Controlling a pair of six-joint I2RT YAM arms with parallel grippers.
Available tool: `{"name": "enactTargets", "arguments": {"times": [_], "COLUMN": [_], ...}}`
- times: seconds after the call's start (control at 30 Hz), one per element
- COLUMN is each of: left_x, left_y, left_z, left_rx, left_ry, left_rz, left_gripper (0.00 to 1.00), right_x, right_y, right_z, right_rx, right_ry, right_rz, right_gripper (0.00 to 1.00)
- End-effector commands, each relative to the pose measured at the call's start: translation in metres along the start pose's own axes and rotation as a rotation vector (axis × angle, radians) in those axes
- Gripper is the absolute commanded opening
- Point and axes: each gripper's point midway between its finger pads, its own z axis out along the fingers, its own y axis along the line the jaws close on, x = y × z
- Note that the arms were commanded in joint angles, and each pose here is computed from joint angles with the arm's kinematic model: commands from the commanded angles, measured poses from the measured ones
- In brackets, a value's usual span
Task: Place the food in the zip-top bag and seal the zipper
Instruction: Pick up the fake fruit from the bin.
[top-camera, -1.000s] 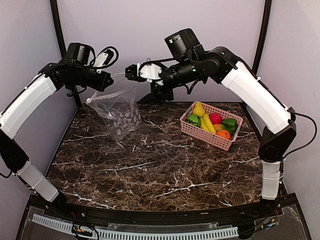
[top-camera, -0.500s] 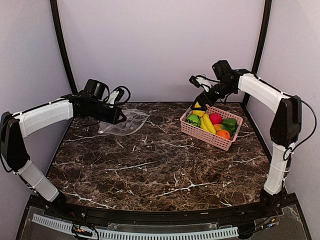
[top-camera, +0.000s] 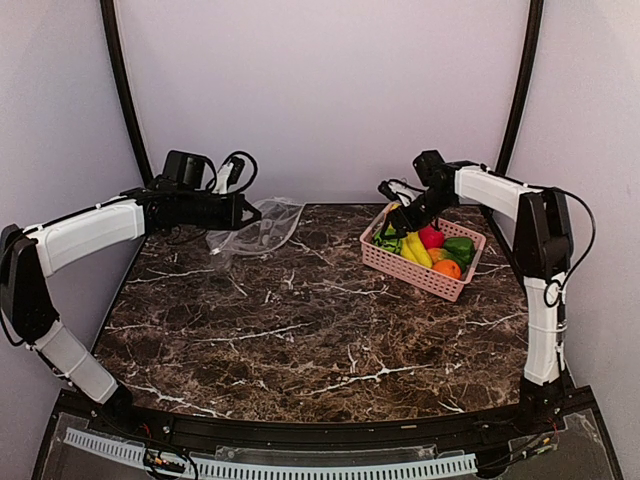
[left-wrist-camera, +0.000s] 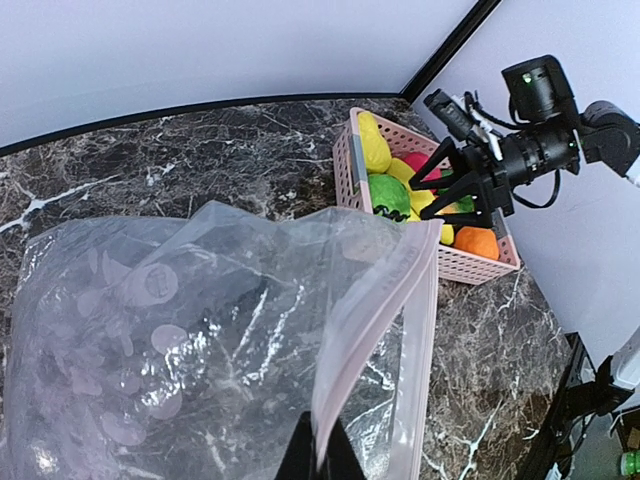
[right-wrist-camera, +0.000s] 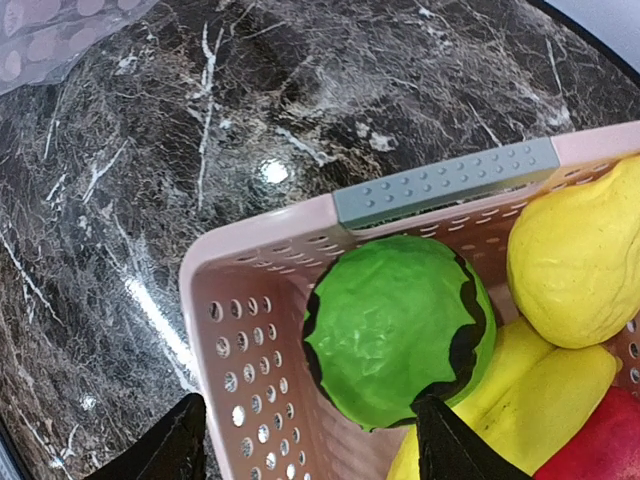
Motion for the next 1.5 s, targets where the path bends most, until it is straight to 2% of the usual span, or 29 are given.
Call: {"name": "enactTargets", "arguments": {"times": [0.0,0.37,0.7,0.83,0.97,1.07,1.27,1.47], "left_x": [-0.009,-0.007,-0.008,-0.008,-0.009,-0.010,-0.011,-0.014], "left_y": [-0.022,-0.024,-0.025,-0.025,-0.025,-0.025,-0.025,-0.028], "left_z": [-0.010,-0.003,-0.005,-0.005,-0.006,-0.005,-0.002,0.001], "left_rx": [0.103,0.136,0.137,0.137,0.135,0.132,0.129,0.139], "left_ry": [-0.043,-0.029,-0.037,-0.041,-0.045,-0.049,-0.059,-0.072], "left_rz": [-0.059,-0.083,-0.093,-0.096,-0.100,-0.102,-0.106,-0.124], "left_gripper": [0.01,0.01,0.01,0.01,0.01,0.01,0.01,0.01], "right_x": [-0.003,-0.003,0.009,0.011,-0.002,-0.013,-0.035,-0.065], "right_y": [-0.013,-0.030,-0.040,-0.038,-0.032,-0.024,0.001,0.068], "right_z": [0.006,0.023,0.045,0.047,0.025,0.000,-0.058,-0.115], "right_rx": [0.025,0.065,0.095,0.091,0.105,0.128,0.149,-0.034], "right_ry": [-0.004,0.013,0.073,0.079,0.037,-0.010,-0.118,-0.289], "right_rz": [0.056,0.108,0.130,0.136,0.108,0.078,0.005,-0.136], "right_gripper": [0.70,0.78,0.80,0.71,0.53,0.47,0.44,0.44]}}
